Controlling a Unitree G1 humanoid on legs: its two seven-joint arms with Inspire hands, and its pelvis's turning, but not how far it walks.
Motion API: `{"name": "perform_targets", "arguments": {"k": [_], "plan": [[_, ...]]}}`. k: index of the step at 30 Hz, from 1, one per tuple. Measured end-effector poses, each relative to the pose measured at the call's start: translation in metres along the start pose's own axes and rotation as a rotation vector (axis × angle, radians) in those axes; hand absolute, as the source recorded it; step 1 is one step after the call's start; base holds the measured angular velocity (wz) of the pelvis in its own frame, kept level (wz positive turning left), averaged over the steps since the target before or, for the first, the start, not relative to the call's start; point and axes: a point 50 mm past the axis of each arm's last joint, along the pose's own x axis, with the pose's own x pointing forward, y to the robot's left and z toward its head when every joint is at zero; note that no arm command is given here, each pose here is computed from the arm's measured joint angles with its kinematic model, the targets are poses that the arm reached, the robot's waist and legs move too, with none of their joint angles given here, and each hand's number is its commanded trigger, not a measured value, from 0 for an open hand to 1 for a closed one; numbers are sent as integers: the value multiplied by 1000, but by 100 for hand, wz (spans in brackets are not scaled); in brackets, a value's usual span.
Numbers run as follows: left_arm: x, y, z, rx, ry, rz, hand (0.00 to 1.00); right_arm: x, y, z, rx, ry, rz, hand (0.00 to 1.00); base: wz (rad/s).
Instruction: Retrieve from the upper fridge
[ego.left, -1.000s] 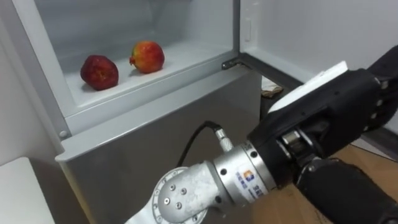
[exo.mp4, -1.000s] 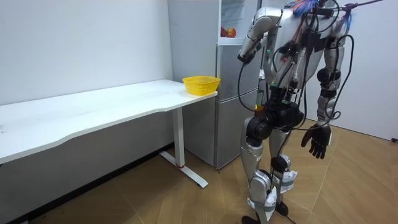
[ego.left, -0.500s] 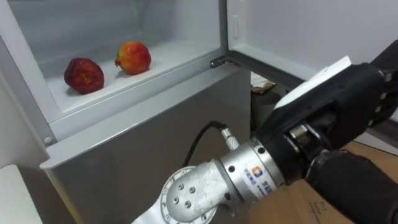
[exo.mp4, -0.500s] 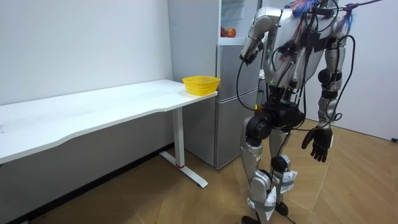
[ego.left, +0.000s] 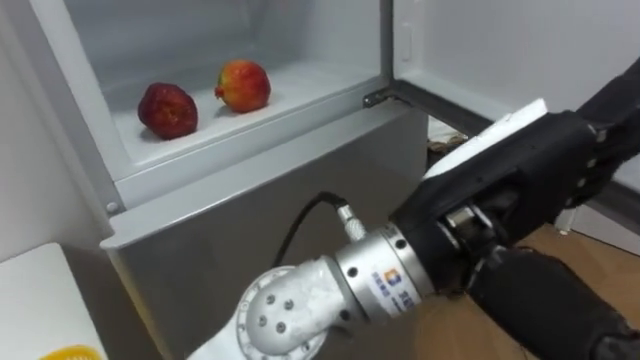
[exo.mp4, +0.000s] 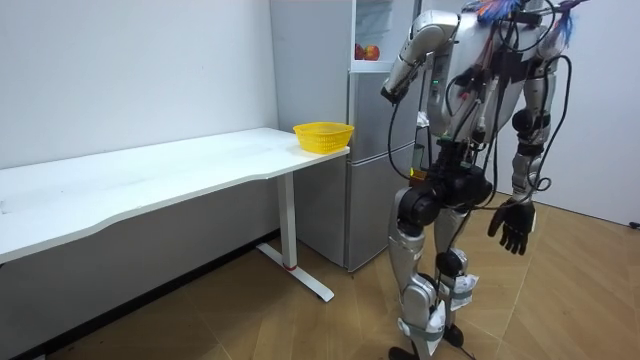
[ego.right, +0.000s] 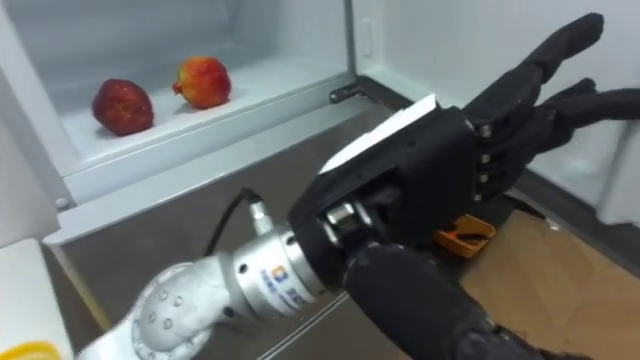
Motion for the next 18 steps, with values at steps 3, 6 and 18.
{"name": "perform_targets", "arguments": {"k": [3, 6, 18], "plan": [[-16, 13, 15, 96, -19, 67, 0, 0, 3, -2, -32, 7, 5, 0, 45], [-26, 18, 27, 134, -57, 135, 0, 0, 2, -3, -46, 10, -12, 0, 44], [-77, 43, 65, 354, -177, 550, 0, 1, 19, -18, -115, 21, -11, 0, 20]]}}
